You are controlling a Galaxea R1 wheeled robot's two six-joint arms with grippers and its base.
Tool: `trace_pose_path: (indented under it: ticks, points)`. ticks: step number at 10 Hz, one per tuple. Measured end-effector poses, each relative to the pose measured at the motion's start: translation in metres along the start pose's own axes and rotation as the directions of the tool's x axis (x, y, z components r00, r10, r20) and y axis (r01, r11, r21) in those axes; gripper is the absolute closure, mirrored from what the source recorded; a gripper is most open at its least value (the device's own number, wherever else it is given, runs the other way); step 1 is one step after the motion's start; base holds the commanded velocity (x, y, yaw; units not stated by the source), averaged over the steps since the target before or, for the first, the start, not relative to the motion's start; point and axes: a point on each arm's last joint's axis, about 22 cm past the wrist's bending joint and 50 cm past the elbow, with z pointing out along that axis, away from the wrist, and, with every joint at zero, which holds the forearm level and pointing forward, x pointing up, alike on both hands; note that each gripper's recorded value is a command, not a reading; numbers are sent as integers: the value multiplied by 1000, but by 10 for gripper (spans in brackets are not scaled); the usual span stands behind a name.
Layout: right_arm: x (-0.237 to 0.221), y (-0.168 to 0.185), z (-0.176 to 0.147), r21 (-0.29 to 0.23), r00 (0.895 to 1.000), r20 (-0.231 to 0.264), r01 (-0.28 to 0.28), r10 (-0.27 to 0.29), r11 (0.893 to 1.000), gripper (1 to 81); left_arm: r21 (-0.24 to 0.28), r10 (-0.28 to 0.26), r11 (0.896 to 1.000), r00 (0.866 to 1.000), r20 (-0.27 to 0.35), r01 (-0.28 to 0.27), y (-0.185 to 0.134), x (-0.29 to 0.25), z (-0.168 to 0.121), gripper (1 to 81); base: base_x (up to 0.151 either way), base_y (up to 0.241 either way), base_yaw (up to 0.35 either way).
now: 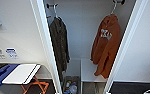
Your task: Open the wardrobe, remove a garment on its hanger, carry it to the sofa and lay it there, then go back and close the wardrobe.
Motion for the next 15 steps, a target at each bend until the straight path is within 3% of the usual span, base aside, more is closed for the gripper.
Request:
trace_pose_path:
  ticks: [3,5,12,13,14,15]
  points:
    - [4,11,-8,-30,1000,-22,3,-4,1000,10,24,2,1000,1000,-23,-1,-11,2,-5,10,-27,0,0]
    - [6,7,-1,-15,999,-35,-5,4,1000,10,5,-12,1000,998,-60,12,-4,6,1,10,0,0,0]
    - [0,17,-33,-69,998,-63,-32,28,997,10,47,-49,997,992,-117,55,-11,-3,-28,10,0,0,0]
    - [-1,17,-35,-71,998,-62,-34,29,997,10,16,-114,993,992,-60,115,12,-23,-33,10,0,0,0]
    - [-1,17,-36,-73,998,-61,-34,30,997,10,-194,-213,956,975,58,220,127,-59,-9,10,0,0,0]
    - [-2,17,-39,-79,998,-61,-36,31,996,10,-269,-211,939,977,34,213,159,-45,0,10,0,0,0]
